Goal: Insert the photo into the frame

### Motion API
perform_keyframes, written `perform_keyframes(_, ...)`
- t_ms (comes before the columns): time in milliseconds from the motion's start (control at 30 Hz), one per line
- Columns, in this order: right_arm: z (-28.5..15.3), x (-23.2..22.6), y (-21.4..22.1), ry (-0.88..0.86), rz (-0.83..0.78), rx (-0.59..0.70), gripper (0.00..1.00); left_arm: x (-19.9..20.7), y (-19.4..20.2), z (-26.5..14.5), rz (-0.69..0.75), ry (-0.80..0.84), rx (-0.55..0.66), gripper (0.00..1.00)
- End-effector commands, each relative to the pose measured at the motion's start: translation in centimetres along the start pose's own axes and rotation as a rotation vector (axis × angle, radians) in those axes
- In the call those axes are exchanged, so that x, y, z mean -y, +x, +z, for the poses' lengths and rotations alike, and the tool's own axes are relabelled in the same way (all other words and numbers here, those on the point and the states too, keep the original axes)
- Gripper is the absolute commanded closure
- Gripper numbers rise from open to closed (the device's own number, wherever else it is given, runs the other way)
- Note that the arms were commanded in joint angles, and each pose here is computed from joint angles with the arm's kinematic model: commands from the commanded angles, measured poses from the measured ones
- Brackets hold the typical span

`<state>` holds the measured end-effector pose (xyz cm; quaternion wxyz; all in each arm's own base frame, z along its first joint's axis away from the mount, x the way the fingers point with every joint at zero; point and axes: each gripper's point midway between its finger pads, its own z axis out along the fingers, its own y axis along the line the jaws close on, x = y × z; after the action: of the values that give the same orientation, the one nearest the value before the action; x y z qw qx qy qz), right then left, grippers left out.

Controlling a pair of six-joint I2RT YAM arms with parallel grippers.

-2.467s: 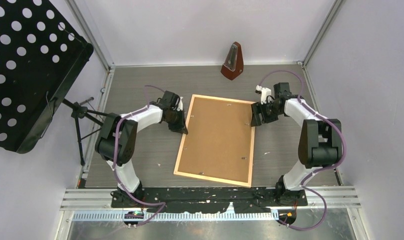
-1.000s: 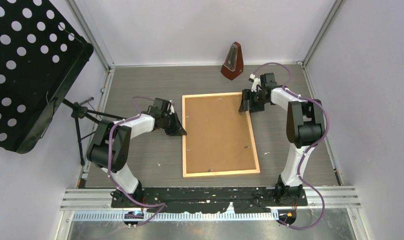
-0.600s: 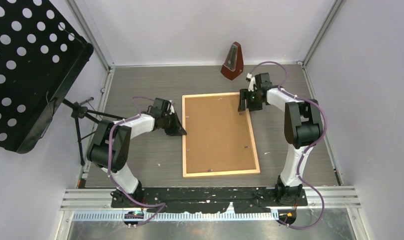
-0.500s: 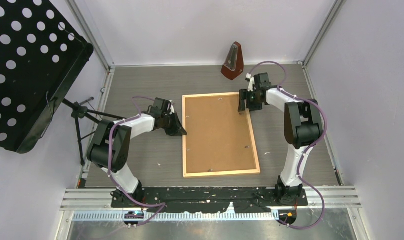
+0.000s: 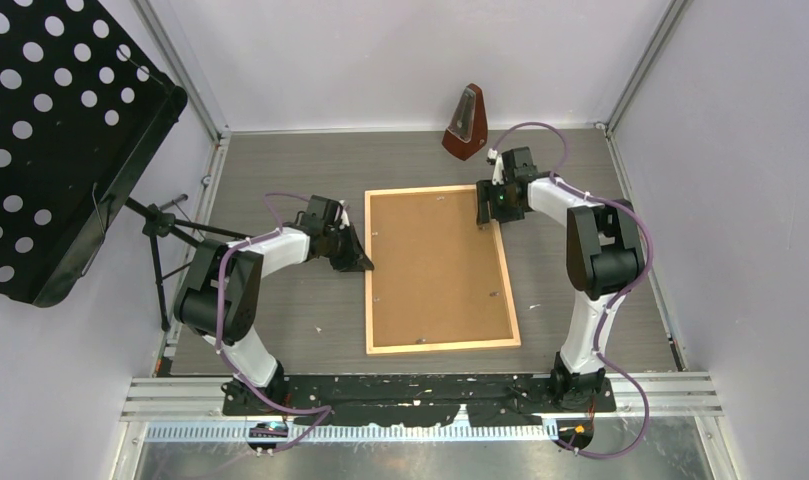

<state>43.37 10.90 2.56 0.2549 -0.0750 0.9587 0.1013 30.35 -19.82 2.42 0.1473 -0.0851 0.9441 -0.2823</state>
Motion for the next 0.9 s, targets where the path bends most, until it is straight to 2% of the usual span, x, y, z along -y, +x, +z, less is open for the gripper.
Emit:
perform_keyframes(0,-1.7,0.8,0.9,0.054,-0.067,-0.017,0.35,-4.2,4.1,1.3,-0.037,-0.143,-0.133,1.0)
perform_keyframes(633,-3.1,1.2,1.5,0.058,-0.174,-0.036,0.36,-4.3,4.0,1.6,-0.042,-0.146,-0.141,1.0)
perform_keyframes(867,-3.6,1.3,1.1,0.067,-0.204,-0.025,0.44,-4.4,4.0,1.6,-0.047,-0.141,-0.143,1.0)
